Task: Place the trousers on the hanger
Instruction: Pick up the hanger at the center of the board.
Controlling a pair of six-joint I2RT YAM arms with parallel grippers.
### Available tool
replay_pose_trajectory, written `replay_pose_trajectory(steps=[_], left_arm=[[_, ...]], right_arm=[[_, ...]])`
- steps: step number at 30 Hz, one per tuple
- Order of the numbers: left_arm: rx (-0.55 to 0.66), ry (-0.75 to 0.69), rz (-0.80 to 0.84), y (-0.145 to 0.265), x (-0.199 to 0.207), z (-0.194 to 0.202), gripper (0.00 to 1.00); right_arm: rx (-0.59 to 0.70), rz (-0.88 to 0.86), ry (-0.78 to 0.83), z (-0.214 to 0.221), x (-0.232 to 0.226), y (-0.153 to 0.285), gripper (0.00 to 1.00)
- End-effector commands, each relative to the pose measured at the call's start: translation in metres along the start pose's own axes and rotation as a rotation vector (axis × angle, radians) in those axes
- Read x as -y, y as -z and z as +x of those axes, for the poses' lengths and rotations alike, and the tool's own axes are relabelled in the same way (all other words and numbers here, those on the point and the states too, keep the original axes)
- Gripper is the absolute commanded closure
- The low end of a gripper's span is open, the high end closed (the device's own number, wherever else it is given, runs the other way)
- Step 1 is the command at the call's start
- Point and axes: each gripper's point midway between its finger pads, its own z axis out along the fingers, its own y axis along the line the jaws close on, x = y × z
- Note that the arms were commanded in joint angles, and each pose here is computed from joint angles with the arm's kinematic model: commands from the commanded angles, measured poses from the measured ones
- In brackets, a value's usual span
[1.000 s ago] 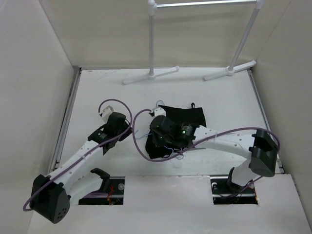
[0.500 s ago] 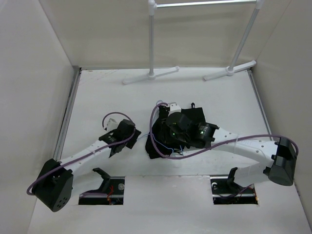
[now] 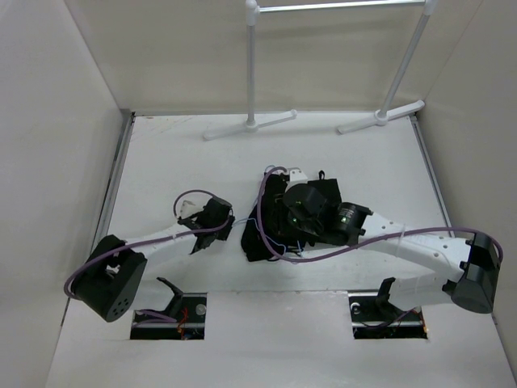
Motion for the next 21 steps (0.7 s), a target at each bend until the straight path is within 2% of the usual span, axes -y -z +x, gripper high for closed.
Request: replay_pose_trajectory(steps=[1, 5, 9, 13, 17, 21], left_arm=[[0.063, 0.022, -0.009, -0.01, -0.004, -0.01, 0.76], [0.125, 0.027, 0.011, -0.015, -0.002, -0.021, 0.9], [0.193, 0.015, 0.006, -0.025, -0.002, -0.03, 0.97], [0.194, 0.029, 0.04, -0.027, 0.01, -0.03, 1.0], [0.209, 0.075, 0.181, 0.011, 0.056, -0.041, 1.0], [0.247, 0.047, 0.291, 0.059, 0.096, -0.049, 1.0]], right_arm=[[0.042, -0.041, -0.028, -0.014, -0.008, 0.004, 0.71], [0.042, -0.043, -0.028, -0.016, -0.008, 0.003, 0.71], [0.034, -0.059, -0.026, -0.017, -0.011, 0.004, 0.71], [0.027, -0.069, -0.025, -0.016, -0.013, 0.007, 0.71], [0.044, -0.089, -0.026, -0.022, -0.016, 0.016, 0.69], [0.015, -0.147, -0.021, -0.02, -0.024, 0.02, 0.63]])
